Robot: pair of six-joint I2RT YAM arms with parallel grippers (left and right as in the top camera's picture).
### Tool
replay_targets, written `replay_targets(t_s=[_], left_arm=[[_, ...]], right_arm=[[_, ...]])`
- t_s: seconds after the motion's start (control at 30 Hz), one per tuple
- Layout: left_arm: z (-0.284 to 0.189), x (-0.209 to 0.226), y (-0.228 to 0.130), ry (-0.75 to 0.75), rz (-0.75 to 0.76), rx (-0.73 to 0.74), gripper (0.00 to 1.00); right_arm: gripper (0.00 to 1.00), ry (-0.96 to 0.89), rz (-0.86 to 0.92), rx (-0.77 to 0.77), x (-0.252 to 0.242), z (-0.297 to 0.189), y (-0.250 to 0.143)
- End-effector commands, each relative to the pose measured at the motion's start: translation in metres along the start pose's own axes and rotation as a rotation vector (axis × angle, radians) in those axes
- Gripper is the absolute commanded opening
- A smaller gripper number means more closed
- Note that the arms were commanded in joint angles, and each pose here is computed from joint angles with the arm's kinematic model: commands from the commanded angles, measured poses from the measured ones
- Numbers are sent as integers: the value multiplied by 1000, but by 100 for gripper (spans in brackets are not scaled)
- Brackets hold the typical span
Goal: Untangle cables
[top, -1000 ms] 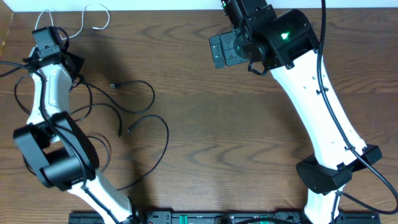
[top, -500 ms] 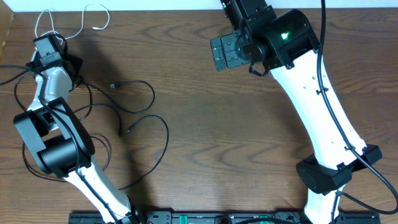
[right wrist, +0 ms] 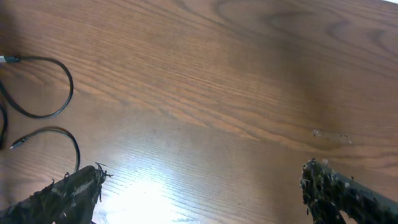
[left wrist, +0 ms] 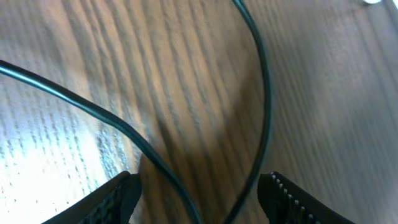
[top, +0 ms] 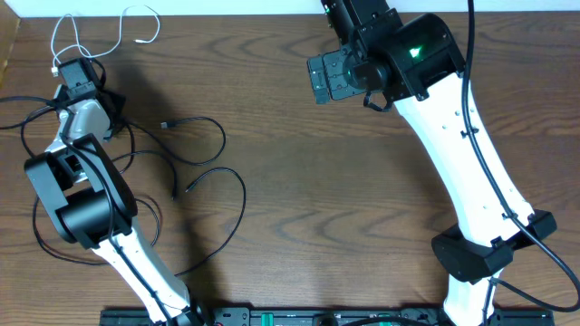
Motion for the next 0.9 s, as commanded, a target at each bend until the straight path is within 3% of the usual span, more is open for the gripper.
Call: replay_targets(t_s=[0.0,0.17,0.3,0.6,0.87], left_arm=[[8,11,1,53,-4,-23,66],[17,16,-5,69,0,-9,62],[19,18,-7,76,9,-3,50],[19,20,-6,78,13,-2,49],[21,23,-11,93,142,19,49]], right_arm=[[99,-15,-13,11,-1,5,-1],[99,-18,-14,19,0,8,-2],[99,-19,-15,22,0,8,-3],[99,-19,-15,23,-1,8,-3],[99,-19,-16,24,0,8,-3]])
Point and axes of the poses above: each gripper's point midway between its finger pads, its own z axis out along the fingers, its own x axis along the line the jaws close on, y = z × x, the point moved 1 cm from there along -z, back along the fingers, and after that the axes turned 1 degree about z, right-handed, at the moved point
